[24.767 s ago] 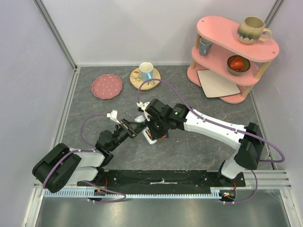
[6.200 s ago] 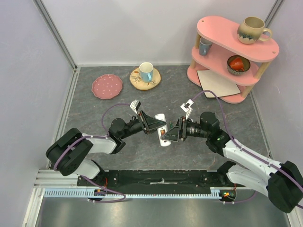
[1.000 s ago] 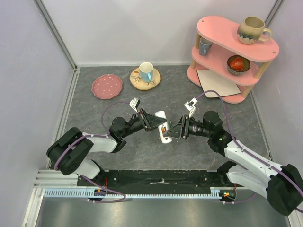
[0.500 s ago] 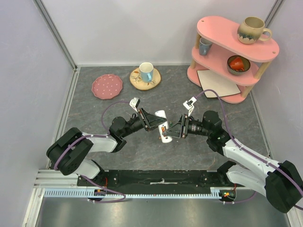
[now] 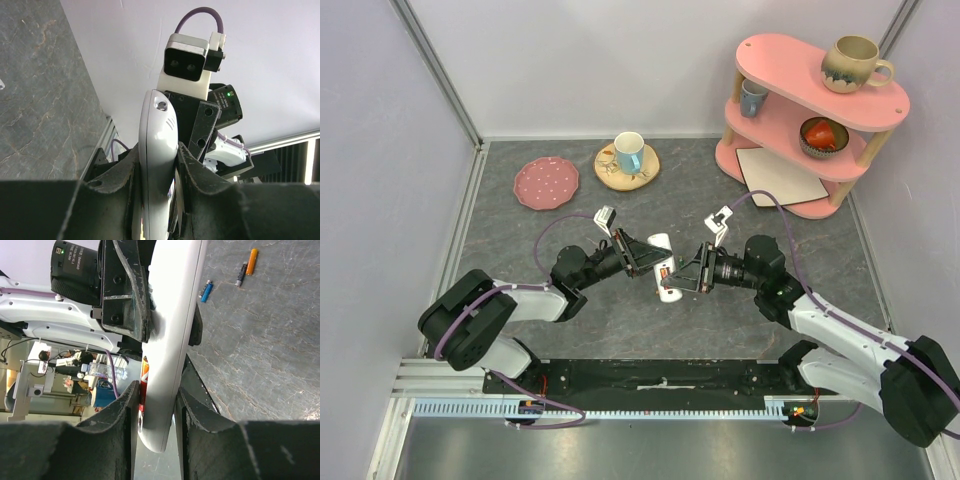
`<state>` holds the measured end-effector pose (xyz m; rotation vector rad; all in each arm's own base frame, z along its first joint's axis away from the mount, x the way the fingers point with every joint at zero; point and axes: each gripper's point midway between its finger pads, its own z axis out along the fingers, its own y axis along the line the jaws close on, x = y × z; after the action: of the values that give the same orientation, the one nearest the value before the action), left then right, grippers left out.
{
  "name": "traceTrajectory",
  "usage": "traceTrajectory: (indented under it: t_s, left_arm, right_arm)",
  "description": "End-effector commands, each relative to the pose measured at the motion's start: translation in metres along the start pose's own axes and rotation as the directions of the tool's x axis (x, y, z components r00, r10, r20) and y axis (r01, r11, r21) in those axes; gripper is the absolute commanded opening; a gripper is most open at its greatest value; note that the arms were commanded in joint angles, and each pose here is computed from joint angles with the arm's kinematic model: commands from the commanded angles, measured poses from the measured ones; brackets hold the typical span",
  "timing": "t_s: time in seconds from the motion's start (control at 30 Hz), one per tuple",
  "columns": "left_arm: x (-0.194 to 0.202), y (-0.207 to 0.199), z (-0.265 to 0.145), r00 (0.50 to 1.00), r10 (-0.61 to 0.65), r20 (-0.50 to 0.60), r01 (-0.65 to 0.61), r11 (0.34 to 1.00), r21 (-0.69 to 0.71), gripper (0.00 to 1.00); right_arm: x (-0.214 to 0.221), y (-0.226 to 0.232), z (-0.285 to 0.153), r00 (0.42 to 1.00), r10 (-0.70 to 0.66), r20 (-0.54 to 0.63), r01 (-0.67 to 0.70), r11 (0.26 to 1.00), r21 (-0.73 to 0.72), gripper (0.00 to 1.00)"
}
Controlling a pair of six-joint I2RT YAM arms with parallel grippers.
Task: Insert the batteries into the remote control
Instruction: Load the battery into the remote control.
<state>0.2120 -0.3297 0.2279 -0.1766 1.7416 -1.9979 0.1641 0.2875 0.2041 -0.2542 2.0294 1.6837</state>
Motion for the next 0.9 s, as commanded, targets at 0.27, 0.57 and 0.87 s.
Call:
traceTrajectory:
  t_s: [0.27,0.57,0.87]
  left_arm:
    - [-0.007,-0.105,-0.012,0.984,0.160,0.075,-0.177,0.901,0.395,0.02]
    - [-0.004,-0.089,-0.015,0.984,0.159,0.077,-0.177,0.918,0.355,0.02]
    - [-0.020,-0.073,-0.025,0.979,0.165,0.116,-0.193,0.933,0.304,0.02]
  right_arm:
    - [-0.003,-0.008,0.008,0.999,-0.034,0.010,0.033,0.997,0.066,0.44]
    - [-0.015,0.011,0.005,0.997,-0.062,0.035,0.060,0.997,0.047,0.79]
    - [-0.047,0.032,-0.029,0.943,-0.329,0.041,0.316,0.929,0.195,0.87]
